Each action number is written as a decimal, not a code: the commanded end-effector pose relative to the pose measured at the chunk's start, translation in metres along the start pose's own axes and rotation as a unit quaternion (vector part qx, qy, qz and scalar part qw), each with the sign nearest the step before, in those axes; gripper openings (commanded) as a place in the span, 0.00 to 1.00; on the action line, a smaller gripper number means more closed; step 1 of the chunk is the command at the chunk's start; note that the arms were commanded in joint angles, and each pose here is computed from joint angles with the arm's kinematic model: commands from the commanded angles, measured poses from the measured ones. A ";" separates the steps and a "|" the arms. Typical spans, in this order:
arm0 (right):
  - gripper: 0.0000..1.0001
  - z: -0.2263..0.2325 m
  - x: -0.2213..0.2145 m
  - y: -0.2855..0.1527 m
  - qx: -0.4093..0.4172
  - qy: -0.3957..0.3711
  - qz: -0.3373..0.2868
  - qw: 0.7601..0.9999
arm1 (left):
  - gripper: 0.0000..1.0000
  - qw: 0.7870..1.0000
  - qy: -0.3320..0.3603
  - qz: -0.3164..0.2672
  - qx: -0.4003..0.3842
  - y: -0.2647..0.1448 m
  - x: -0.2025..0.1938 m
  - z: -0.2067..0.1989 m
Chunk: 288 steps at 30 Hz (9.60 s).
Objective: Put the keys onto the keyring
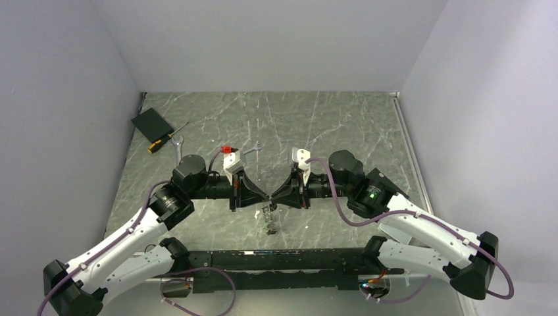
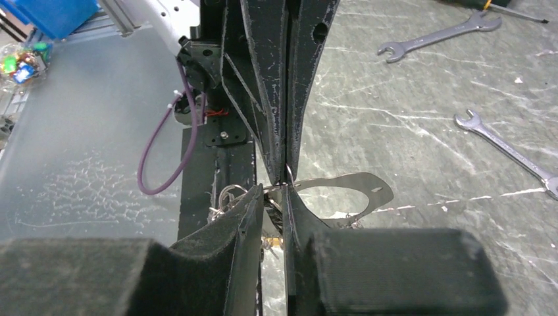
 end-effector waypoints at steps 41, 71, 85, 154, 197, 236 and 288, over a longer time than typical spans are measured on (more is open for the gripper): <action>0.25 -0.010 0.020 0.002 0.008 -0.024 -0.034 0.999 | 0.00 0.997 0.054 -0.039 -0.045 -0.007 0.017 -0.027; 0.23 0.000 0.025 0.001 0.062 -0.011 -0.051 0.997 | 0.00 0.997 0.052 -0.040 -0.035 -0.007 0.018 -0.024; 0.08 -0.003 0.024 0.006 0.064 -0.010 -0.051 0.997 | 0.00 0.997 0.050 -0.039 -0.035 -0.006 0.017 -0.023; 0.00 -0.086 -0.015 0.029 -0.211 0.303 0.098 0.924 | 0.66 0.983 0.037 -0.116 0.140 0.020 -0.016 0.094; 0.00 -0.101 0.000 0.020 -0.248 0.272 0.074 0.927 | 0.00 0.973 0.048 -0.081 0.212 0.008 -0.039 0.118; 0.00 -0.088 -0.049 0.026 -0.172 0.360 0.196 0.896 | 0.00 0.946 0.103 -0.066 0.299 0.004 -0.022 0.121; 0.00 -0.055 -0.117 0.043 -0.082 0.459 0.306 0.830 | 0.00 0.937 0.092 -0.029 0.335 0.025 -0.082 0.143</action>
Point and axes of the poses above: each gripper's point midway between its finger pads, its own y axis out along the fingers, its own z axis along the line the jaws close on, x = y × z, the point moved 2 cm from there along -y, back along the fingers, and after that the axes turned 13 degrees about -y, right-handed, at the moved point
